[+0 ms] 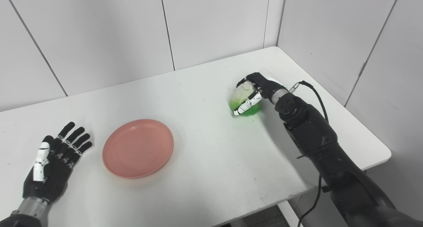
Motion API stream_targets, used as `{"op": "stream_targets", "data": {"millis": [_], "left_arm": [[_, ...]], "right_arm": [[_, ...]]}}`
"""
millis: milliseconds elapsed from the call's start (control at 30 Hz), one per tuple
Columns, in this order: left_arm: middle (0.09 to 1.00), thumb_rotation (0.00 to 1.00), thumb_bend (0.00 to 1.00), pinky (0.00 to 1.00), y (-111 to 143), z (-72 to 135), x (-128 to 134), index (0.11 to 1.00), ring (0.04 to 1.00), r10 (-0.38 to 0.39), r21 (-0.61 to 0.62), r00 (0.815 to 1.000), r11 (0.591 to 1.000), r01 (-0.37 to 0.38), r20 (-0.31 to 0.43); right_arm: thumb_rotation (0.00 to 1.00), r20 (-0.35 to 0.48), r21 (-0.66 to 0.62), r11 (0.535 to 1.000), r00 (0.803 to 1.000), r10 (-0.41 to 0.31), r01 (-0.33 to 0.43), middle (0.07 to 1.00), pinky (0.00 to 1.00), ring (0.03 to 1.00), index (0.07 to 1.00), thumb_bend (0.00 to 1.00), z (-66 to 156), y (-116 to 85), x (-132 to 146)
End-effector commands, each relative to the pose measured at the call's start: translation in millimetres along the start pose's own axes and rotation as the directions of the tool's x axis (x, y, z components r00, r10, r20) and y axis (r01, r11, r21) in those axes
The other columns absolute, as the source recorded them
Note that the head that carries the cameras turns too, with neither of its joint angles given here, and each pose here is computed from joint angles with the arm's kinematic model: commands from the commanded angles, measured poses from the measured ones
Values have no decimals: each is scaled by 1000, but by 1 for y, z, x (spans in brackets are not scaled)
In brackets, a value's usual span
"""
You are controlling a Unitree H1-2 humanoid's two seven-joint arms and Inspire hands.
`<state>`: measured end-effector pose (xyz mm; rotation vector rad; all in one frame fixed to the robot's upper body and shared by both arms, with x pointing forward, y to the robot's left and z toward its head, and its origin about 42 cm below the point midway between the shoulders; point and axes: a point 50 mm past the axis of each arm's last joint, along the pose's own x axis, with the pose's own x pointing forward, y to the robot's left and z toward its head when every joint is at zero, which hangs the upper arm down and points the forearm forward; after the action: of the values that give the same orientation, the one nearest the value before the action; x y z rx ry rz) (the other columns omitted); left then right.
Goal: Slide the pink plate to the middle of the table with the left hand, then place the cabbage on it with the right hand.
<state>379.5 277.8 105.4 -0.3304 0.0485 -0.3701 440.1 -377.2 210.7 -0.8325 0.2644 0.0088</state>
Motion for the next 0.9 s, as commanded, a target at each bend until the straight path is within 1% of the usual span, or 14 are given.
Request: {"op": "stream_targets", "data": {"millis": [0, 233, 400, 500, 533, 567, 600, 633, 667, 700, 733, 800, 867], "left_arm": [[859, 884, 480, 846, 7, -31, -20, 861, 849, 57, -22, 991, 998, -60, -124], [866, 872, 494, 855, 6, -30, -20, 864, 855, 52, -23, 991, 998, -55, -123], [863, 874, 487, 849, 6, -32, -20, 868, 851, 52, -28, 991, 998, -56, -125], [860, 864, 499, 847, 5, -32, -20, 864, 849, 54, -27, 991, 998, -58, -123], [860, 855, 502, 850, 5, -32, -20, 862, 850, 54, -29, 991, 998, -58, -123], [860, 852, 502, 851, 4, -31, -20, 861, 851, 54, -28, 991, 998, -58, -122], [860, 856, 499, 854, 4, -31, -20, 861, 851, 55, -26, 991, 998, -58, -122], [859, 865, 497, 852, 3, -31, -20, 861, 851, 56, -21, 991, 998, -59, -123], [859, 869, 496, 851, 3, -30, -19, 860, 850, 57, -19, 991, 998, -60, -123], [861, 878, 493, 852, 2, -30, -19, 860, 853, 58, -19, 991, 998, -61, -123], [861, 879, 493, 853, 3, -30, -19, 860, 853, 57, -18, 991, 998, -60, -123], [860, 900, 484, 853, 3, -31, -19, 865, 851, 54, -20, 991, 998, -57, -122], [859, 895, 483, 853, 3, -31, -18, 864, 851, 55, -22, 991, 998, -59, -121]], "right_arm": [[0, -47, 3, 999, 998, 43, -43, 461, 426, 443, 513, 528, -2, 7, 1], [0, -65, 10, 999, 997, 48, -47, 469, 418, 448, 506, 528, -4, 11, 0], [0, -67, 3, 1000, 998, 15, -15, 469, 421, 451, 508, 528, -7, 12, -2], [0, -38, 6, 1000, 999, -26, 26, 465, 434, 451, 509, 529, -5, 7, -8], [0, -27, 1, 999, 999, -38, 38, 486, 508, 490, 491, 530, -4, 6, -9], [0, -10, -2, 999, 999, -46, 46, 494, 533, 504, 485, 530, -3, 4, -11], [0, 7, 1, 998, 998, -55, 55, 490, 509, 497, 485, 531, -1, 1, -14], [0, 22, 9, 997, 997, -73, 73, 476, 462, 470, 496, 530, 3, -2, -17], [0, 40, 14, 995, 995, -96, 96, 474, 454, 466, 497, 530, 9, -5, -21], [0, 49, 17, 994, 992, -112, 111, 483, 484, 478, 489, 531, 13, -7, -24], [0, 71, 27, 991, 989, -129, 128, 483, 487, 478, 488, 531, 21, -10, -28], [0, 110, 42, 988, 982, -155, 151, 470, 457, 453, 503, 529, 33, -14, -37], [0, 148, 50, 984, 973, -176, 170, 482, 420, 422, 521, 520, 45, -18, -44]]}}
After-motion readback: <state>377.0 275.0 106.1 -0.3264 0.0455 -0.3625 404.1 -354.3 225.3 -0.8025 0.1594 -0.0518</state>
